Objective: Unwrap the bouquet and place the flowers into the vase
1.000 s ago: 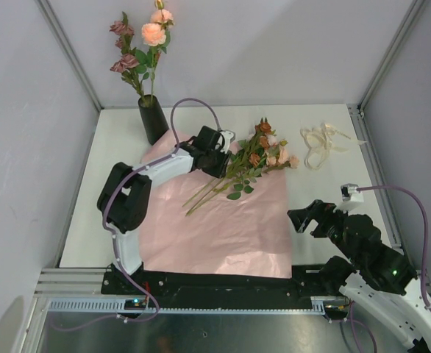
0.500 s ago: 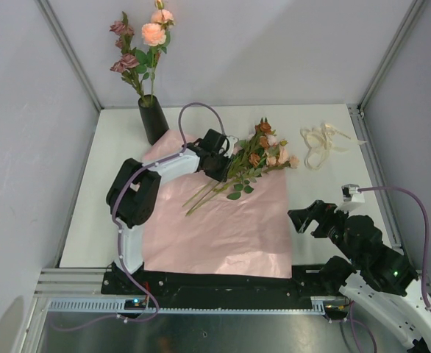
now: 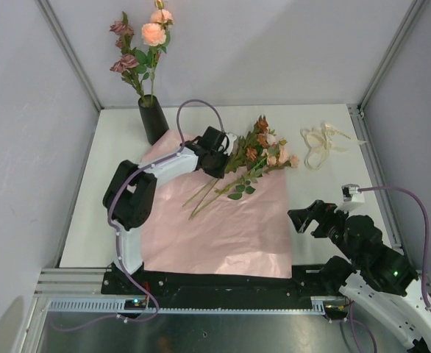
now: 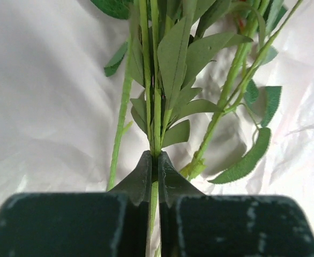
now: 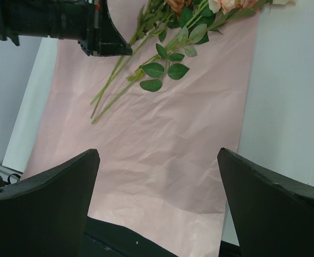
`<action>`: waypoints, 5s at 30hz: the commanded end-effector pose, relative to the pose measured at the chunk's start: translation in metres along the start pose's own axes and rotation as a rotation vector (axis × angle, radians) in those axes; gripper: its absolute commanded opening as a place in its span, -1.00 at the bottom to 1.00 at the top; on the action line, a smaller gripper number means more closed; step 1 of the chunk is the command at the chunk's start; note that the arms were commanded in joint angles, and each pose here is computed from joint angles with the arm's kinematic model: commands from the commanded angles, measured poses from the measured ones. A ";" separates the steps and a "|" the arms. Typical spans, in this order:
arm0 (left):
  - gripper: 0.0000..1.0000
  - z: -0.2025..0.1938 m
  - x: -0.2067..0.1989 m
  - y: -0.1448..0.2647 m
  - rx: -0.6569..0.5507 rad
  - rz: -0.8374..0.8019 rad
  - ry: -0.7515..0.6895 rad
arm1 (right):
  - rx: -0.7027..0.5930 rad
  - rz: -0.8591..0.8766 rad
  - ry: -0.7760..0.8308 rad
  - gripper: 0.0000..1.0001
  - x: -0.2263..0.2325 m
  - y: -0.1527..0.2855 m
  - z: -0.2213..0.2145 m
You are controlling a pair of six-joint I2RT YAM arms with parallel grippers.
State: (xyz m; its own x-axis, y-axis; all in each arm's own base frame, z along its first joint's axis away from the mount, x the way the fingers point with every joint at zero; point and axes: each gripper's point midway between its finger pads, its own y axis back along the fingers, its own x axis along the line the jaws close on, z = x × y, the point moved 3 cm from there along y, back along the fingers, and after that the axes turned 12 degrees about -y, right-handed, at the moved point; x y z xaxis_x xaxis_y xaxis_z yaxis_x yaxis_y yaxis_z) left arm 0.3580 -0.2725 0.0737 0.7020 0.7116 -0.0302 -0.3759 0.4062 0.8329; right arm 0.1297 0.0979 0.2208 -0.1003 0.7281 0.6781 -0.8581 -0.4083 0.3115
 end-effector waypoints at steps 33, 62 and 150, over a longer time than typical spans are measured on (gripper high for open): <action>-1.00 0.131 0.180 0.389 -1.274 0.891 0.164 | -0.074 0.015 -0.012 0.98 0.005 0.004 0.015; -0.95 0.167 0.308 0.285 -1.271 0.787 0.046 | -0.091 -0.013 -0.022 0.97 0.001 0.005 0.018; 0.07 0.017 -0.030 0.009 0.019 -0.138 -0.320 | -0.089 0.098 -0.037 0.99 0.010 0.014 0.014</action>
State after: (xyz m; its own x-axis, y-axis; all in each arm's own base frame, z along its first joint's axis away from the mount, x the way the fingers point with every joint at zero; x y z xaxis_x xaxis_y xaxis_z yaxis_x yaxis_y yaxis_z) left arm 0.3347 -0.2892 0.0834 0.8816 0.4719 0.0123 -0.2468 0.4386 0.8641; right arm 0.1230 0.0914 0.2338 -0.1491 0.6805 0.7174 -0.8793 -0.4231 0.2186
